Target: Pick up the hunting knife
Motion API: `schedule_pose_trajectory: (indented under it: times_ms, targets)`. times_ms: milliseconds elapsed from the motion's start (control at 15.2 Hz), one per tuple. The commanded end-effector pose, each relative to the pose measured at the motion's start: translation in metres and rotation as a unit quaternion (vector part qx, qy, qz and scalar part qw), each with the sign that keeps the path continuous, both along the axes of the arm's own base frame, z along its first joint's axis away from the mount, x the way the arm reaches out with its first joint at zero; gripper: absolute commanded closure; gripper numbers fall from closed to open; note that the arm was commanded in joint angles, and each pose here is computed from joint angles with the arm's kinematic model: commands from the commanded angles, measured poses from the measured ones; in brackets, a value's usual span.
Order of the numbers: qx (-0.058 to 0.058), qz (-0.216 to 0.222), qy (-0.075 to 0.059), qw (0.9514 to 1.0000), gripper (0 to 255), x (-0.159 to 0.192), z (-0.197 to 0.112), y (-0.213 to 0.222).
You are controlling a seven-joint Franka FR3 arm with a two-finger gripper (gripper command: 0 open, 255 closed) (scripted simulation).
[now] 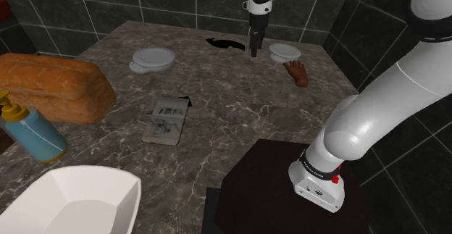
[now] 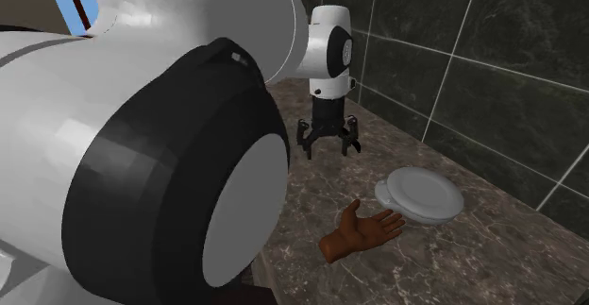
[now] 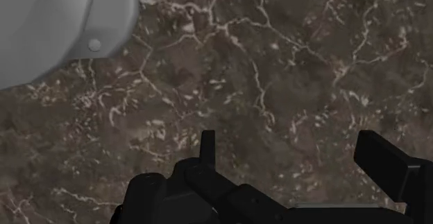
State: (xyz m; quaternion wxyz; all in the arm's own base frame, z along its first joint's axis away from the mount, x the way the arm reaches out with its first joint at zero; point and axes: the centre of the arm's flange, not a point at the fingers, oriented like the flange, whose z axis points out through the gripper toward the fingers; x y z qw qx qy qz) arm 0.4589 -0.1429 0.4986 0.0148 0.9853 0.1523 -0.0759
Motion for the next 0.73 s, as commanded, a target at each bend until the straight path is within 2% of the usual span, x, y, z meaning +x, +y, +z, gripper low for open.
schedule_pose_trajectory:
  times_ms: [0, 330, 660]
  targets:
    - [0.002, 0.025, -0.005, 0.9997, 0, 0.021, -0.001, -0.015]
    - [0.008, 0.084, -0.017, 0.9963, 0, 0.077, -0.010, -0.039]
    - [0.015, 0.143, -0.029, 0.9892, 0, 0.136, -0.017, -0.057]
